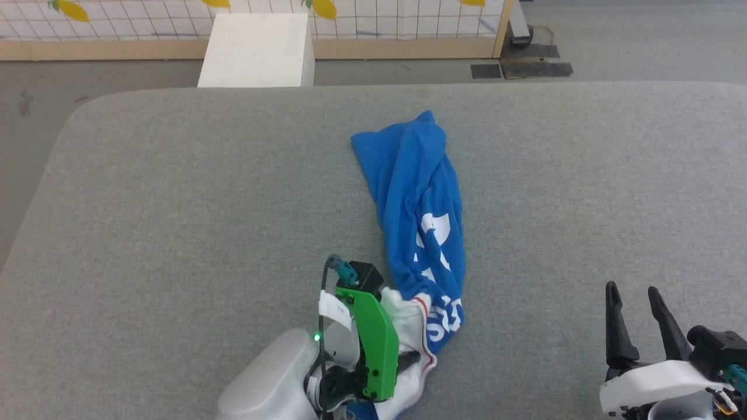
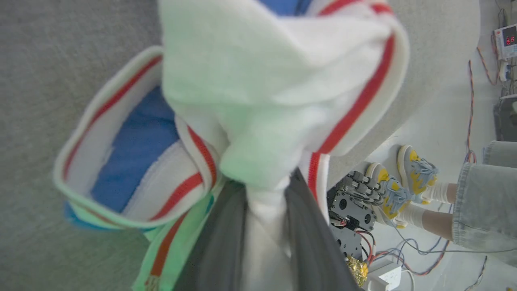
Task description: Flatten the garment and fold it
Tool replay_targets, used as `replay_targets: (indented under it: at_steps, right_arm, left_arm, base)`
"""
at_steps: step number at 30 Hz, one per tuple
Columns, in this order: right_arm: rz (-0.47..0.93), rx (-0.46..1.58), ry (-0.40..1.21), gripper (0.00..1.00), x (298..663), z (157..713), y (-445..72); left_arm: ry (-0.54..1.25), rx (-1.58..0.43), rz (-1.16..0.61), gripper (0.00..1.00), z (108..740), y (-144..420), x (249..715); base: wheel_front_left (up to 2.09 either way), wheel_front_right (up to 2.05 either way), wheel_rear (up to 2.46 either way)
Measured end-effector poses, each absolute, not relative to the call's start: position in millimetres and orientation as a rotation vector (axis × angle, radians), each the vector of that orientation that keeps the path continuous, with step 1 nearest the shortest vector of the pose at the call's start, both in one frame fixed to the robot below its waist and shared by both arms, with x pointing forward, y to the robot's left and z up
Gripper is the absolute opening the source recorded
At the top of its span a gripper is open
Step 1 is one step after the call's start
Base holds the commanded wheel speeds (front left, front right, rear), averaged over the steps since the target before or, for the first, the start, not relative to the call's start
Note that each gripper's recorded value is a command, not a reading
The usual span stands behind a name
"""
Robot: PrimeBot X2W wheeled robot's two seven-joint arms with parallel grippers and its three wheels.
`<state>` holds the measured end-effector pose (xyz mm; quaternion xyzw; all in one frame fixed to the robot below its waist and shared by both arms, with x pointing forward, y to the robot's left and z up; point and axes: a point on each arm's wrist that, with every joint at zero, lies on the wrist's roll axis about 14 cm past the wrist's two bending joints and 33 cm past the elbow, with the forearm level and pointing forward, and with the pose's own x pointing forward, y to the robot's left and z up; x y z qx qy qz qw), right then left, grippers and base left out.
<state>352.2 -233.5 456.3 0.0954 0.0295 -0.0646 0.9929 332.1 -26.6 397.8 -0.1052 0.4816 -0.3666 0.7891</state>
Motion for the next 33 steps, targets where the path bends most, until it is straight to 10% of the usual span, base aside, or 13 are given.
replay_targets:
  at_steps: [1, 9, 18, 33]
  right_arm:
    - [-0.130, 0.191, 0.058, 1.00, 352, 457, -234]
    - [-0.099, 0.200, 0.042, 1.00, 354, 462, -224]
    - [-0.047, 0.203, 0.022, 1.00, 359, 470, -208]
    - [0.005, 0.214, 0.137, 1.00, 372, 450, -189]
  left_arm:
    - [1.032, -0.250, -0.783, 1.00, 401, -26, 332]
    - [0.620, -0.639, -0.603, 1.00, 494, 13, 400]
    - [-0.007, -0.431, -0.158, 1.00, 567, 164, 444]
    - [-0.086, -0.244, -0.042, 1.00, 522, 186, 387]
  base:
    - [0.00, 0.00, 0.00]
    - [0.00, 0.00, 0.00]
    - [0.00, 0.00, 0.00]
    - [0.00, 0.00, 0.00]
